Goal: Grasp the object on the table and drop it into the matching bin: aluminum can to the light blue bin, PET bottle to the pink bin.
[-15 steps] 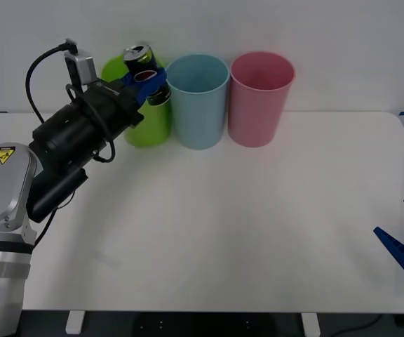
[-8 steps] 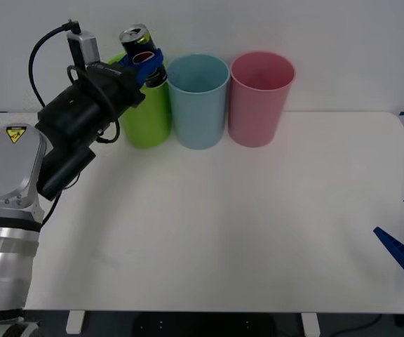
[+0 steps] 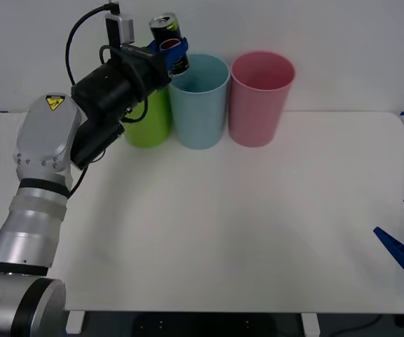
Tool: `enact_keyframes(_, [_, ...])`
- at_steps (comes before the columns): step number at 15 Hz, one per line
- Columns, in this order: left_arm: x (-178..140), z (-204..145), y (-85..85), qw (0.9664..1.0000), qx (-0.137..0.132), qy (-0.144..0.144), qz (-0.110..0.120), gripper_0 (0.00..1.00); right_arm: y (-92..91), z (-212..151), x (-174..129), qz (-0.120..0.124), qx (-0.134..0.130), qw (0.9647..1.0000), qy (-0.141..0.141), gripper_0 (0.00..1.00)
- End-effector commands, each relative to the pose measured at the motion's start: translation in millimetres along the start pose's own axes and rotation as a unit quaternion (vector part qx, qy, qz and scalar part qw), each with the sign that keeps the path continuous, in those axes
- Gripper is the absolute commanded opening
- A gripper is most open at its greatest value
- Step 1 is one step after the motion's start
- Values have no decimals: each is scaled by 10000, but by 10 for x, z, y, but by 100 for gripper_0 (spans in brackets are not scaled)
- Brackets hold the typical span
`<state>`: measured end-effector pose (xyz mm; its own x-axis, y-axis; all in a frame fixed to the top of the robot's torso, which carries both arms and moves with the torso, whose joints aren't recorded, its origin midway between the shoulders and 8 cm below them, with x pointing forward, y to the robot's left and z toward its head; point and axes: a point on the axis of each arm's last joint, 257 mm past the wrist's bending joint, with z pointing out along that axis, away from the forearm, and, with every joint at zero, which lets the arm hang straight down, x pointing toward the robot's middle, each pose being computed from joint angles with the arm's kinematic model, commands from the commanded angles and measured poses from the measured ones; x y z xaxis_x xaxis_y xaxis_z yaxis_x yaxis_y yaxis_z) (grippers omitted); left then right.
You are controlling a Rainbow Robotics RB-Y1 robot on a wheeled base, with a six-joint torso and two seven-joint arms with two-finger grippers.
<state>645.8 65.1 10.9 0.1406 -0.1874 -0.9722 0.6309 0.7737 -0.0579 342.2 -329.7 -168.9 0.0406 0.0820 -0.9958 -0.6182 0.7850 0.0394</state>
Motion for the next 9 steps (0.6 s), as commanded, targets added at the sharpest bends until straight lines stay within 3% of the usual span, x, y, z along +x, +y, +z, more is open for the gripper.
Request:
enact_keyframes(1, [33,230,-33,9999,-83,80,23,0,0,0,0,0,0,10000,0,100])
enact_keyframes(3, [50,365,-51,9998,-145,145,87,0,0,0,0,0,0,10000,0,100])
enact_keyframes(7, [73,462,139,9982,-494,232,243,0,0,0,0,0,0,10000,0,100])
enact_keyframes(9, [61,512,149,9971,-655,216,331,1,0,0,0,0,0,10000,0,100])
